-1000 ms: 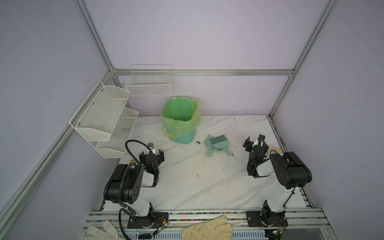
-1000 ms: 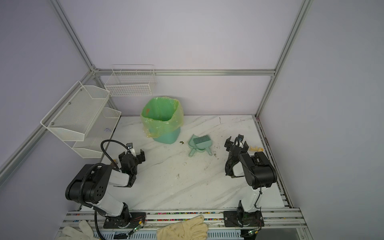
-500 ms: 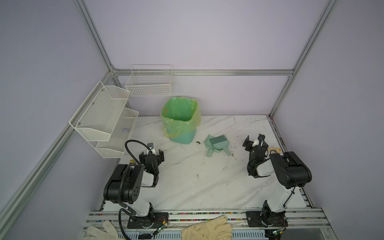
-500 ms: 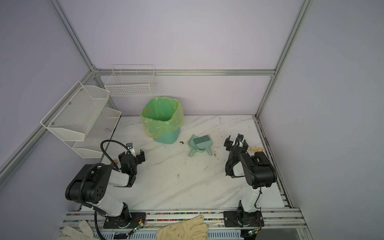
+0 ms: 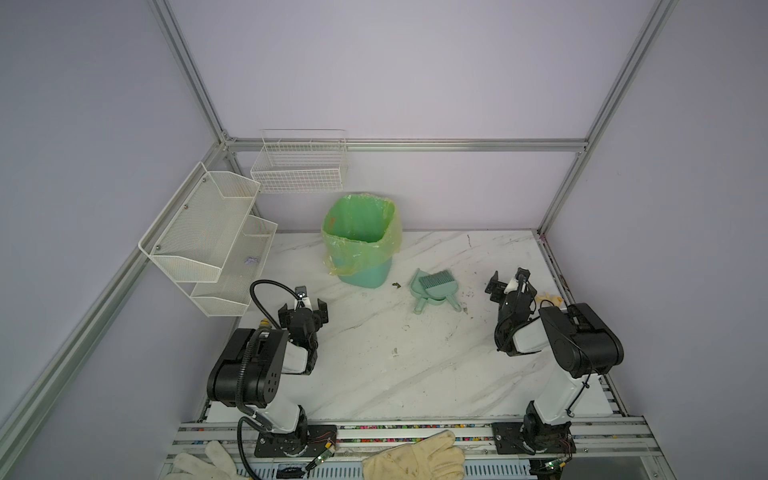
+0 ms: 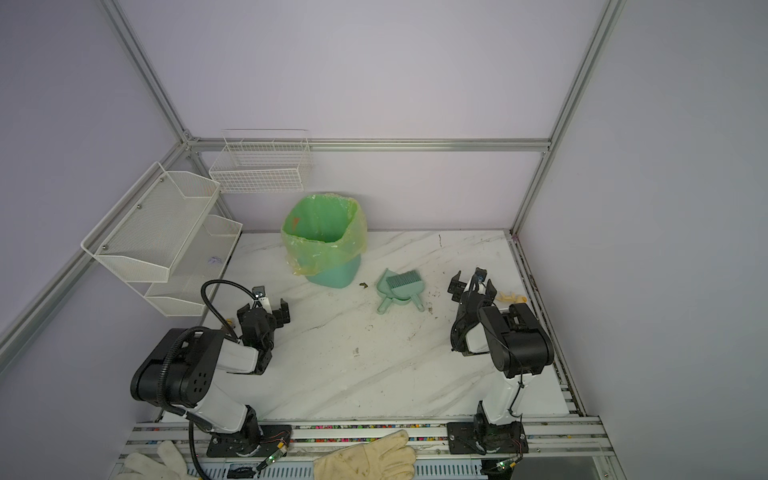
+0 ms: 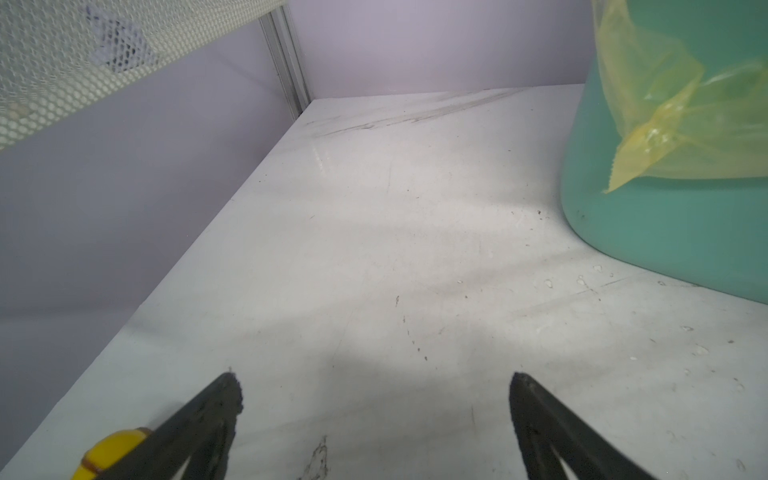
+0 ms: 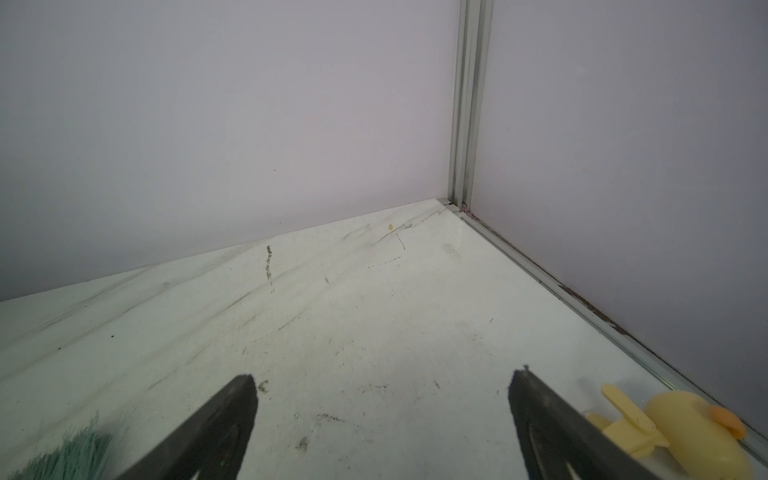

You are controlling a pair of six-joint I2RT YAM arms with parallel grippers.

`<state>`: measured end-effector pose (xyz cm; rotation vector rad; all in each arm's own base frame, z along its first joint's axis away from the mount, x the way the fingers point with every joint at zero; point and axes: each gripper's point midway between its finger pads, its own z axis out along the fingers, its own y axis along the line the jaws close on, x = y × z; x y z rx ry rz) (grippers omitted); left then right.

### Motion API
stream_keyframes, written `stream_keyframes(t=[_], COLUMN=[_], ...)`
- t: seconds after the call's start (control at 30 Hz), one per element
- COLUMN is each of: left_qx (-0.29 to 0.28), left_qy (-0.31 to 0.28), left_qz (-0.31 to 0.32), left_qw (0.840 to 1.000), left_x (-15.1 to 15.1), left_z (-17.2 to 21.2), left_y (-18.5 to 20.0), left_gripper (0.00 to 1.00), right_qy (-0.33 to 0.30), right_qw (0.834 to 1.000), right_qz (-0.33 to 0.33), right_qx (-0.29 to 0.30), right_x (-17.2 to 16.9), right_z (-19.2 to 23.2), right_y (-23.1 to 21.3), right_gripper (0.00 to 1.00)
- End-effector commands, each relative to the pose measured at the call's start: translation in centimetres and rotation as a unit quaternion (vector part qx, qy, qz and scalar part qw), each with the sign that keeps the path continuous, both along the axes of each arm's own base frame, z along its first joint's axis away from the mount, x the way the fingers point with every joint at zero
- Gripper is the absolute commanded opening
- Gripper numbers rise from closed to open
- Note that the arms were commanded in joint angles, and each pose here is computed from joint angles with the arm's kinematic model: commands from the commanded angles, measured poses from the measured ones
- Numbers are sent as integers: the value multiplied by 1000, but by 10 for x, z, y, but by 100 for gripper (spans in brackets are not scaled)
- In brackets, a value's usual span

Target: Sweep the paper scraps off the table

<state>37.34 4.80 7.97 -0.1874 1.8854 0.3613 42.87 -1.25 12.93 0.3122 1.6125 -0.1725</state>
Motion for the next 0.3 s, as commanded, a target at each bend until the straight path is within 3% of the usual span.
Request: stream_keyframes(t=[0.0,0.27], left_qx=[-11,-11], left_qy=[-60,-61], left_qz=[2,2], left_qw=[998,998], left_x=[20,20], left_z=[37,37], left_y=[1,0], left_gripper=[100,100], right_qy=[-21,-22], right_qw=[1000,1000], right_qz=[0,2], right_qx=[-6,-9], right_x=[-2,-2], right_z=[11,11], right_y=[-1,-1], right_gripper=[97,97])
